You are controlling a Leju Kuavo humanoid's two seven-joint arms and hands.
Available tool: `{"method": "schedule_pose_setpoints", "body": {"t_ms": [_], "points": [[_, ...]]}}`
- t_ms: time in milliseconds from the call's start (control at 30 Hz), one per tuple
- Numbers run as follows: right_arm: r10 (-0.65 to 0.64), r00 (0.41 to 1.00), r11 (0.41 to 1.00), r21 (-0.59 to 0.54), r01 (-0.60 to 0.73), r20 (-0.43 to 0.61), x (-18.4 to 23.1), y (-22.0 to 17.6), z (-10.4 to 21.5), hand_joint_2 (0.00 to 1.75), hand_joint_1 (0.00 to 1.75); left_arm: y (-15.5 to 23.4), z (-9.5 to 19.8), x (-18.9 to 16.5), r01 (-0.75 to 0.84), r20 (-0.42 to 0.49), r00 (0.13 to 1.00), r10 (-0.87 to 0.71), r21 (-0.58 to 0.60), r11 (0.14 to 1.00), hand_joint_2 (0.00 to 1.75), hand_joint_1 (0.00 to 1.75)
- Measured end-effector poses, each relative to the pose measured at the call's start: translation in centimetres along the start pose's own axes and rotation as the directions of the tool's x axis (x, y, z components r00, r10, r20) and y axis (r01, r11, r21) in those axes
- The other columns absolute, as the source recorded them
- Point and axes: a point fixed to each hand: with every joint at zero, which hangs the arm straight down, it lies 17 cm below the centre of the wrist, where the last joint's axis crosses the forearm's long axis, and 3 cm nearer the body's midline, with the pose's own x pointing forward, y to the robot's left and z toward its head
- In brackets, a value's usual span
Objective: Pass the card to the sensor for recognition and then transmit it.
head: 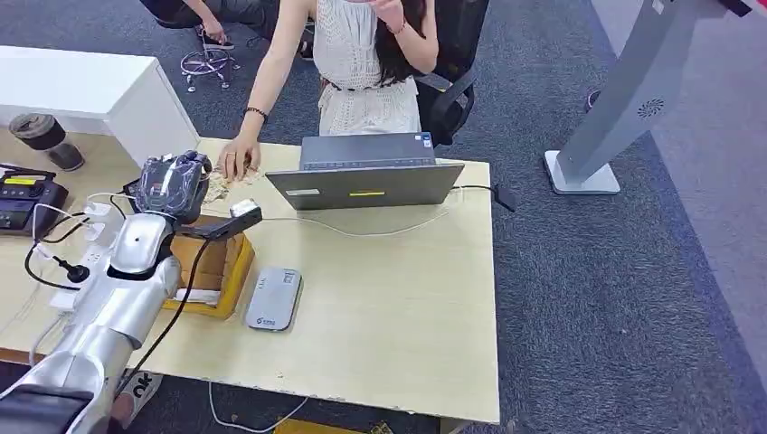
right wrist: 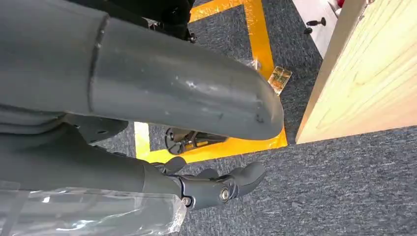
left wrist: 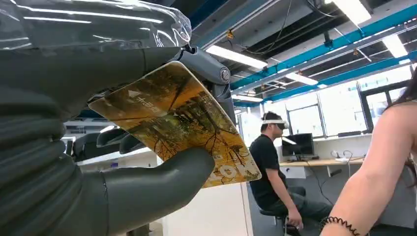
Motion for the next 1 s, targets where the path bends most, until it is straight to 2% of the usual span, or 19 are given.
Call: {"method": "schedule_pose_setpoints", "body": {"t_ms": [1000], "points": [[0.000,1.000,1.000,0.000,0.000,0.000,-0.02,0.00,0.00,0.00,0.00,0.10,-0.04,0.01,-0.001,0.000,1.000,0.001,0.003,1.000,1.75,1.75]]}}
